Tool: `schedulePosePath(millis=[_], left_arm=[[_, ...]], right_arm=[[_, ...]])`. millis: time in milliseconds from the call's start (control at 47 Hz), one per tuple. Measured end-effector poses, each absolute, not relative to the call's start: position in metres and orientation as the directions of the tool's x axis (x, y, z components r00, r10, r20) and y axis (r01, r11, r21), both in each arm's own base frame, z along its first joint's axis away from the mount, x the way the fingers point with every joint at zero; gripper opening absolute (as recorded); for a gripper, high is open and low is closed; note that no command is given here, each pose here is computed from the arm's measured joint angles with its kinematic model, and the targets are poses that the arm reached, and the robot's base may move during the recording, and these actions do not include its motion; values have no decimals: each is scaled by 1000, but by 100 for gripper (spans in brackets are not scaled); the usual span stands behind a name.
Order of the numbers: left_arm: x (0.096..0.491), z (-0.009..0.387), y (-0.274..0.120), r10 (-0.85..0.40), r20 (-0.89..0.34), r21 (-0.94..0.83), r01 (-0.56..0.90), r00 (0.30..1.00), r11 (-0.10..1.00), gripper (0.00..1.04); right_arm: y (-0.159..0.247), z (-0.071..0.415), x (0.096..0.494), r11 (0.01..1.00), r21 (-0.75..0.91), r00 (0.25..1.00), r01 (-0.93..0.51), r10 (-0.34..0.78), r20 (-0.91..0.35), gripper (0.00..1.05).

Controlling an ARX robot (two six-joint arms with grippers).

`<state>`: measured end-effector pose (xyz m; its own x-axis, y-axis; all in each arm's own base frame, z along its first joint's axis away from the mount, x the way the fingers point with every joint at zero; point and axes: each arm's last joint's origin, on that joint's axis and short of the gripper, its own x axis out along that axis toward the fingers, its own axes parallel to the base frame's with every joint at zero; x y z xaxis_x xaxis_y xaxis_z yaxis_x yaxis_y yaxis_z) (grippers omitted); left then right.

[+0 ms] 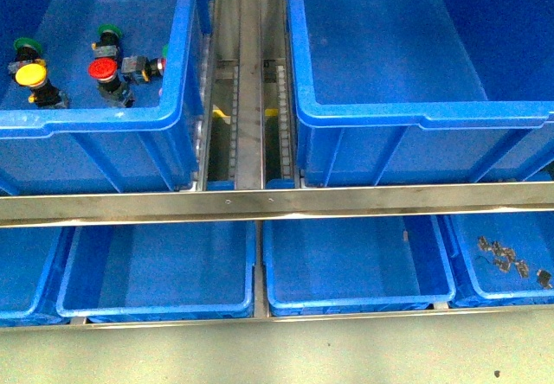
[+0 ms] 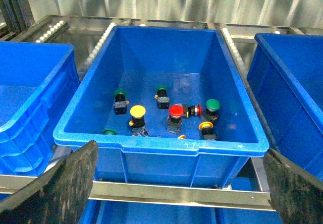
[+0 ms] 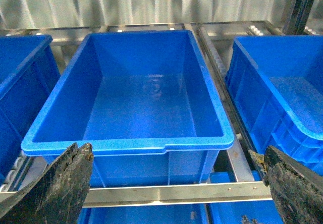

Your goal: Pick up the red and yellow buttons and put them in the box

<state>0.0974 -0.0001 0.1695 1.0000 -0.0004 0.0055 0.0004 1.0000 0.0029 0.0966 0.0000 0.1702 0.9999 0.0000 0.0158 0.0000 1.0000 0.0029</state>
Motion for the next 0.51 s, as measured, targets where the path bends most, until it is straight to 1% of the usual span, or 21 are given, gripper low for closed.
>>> schedulePosePath(millis=[511], left_arm=[[97, 170, 0, 0, 6, 3, 0, 1000, 1000, 97]], right_arm=[[0, 170, 97, 1000, 3, 1000, 0, 0, 15, 99]])
